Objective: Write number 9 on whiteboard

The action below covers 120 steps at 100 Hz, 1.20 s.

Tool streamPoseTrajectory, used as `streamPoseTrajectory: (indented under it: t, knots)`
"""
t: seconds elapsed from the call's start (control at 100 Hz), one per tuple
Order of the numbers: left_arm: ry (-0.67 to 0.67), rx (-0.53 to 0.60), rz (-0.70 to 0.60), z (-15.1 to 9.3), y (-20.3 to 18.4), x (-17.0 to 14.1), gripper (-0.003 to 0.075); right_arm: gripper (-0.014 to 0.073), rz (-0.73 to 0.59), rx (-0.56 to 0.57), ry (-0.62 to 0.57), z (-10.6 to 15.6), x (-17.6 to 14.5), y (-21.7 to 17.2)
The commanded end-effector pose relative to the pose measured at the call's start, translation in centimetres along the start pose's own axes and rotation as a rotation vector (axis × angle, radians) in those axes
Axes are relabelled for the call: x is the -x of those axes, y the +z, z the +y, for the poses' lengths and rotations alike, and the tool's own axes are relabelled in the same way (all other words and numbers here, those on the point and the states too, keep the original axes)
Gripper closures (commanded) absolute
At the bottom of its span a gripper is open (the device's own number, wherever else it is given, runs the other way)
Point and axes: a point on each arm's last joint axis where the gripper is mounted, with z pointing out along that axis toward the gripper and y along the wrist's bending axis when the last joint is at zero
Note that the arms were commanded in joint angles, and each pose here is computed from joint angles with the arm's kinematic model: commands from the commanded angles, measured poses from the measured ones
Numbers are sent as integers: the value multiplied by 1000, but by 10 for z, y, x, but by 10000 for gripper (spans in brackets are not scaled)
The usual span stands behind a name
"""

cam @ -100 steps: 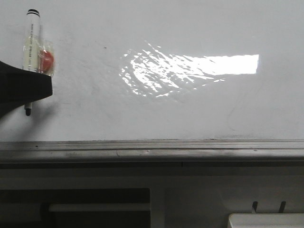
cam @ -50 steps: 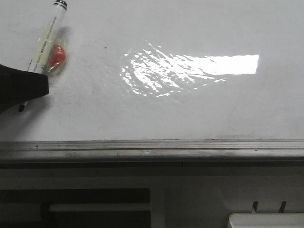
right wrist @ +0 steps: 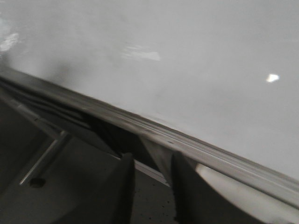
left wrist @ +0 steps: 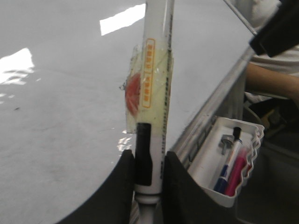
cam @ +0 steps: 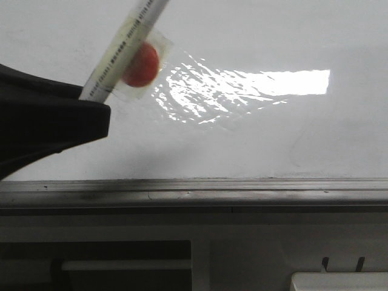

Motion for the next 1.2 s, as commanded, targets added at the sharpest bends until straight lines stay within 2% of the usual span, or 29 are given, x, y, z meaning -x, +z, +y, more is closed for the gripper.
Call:
streamPoseTrajectory:
  t: [0.0, 0.09, 0.21, 0.55, 0.74, 1.01, 1.08, 1.19]
  knots:
    - [107, -63, -116, -5, 1, 17, 740, 291, -121, 123, -122, 21, 31, -5]
    - [127, -68, -136, -5, 1, 18, 740, 288, -159, 202, -154, 36, 44, -4]
    - [136, -86, -181, -7, 0, 22, 740, 288, -162, 249, -172, 49, 57, 5]
    - [162, -88, -183, -8, 0, 22, 740, 288, -70, 265, -182, 74, 82, 45]
    - [162, -88, -182, -8, 0, 22, 740, 288, -75, 318, -202, 90, 88, 47]
    - [162, -86, -173, -7, 0, 21, 740, 290, -114, 327, -197, 91, 91, 47]
    - [163, -85, -166, -7, 0, 21, 740, 320, -124, 329, -195, 92, 92, 47]
    - [163, -86, -168, -7, 0, 21, 740, 452, -111, 326, -197, 92, 91, 48]
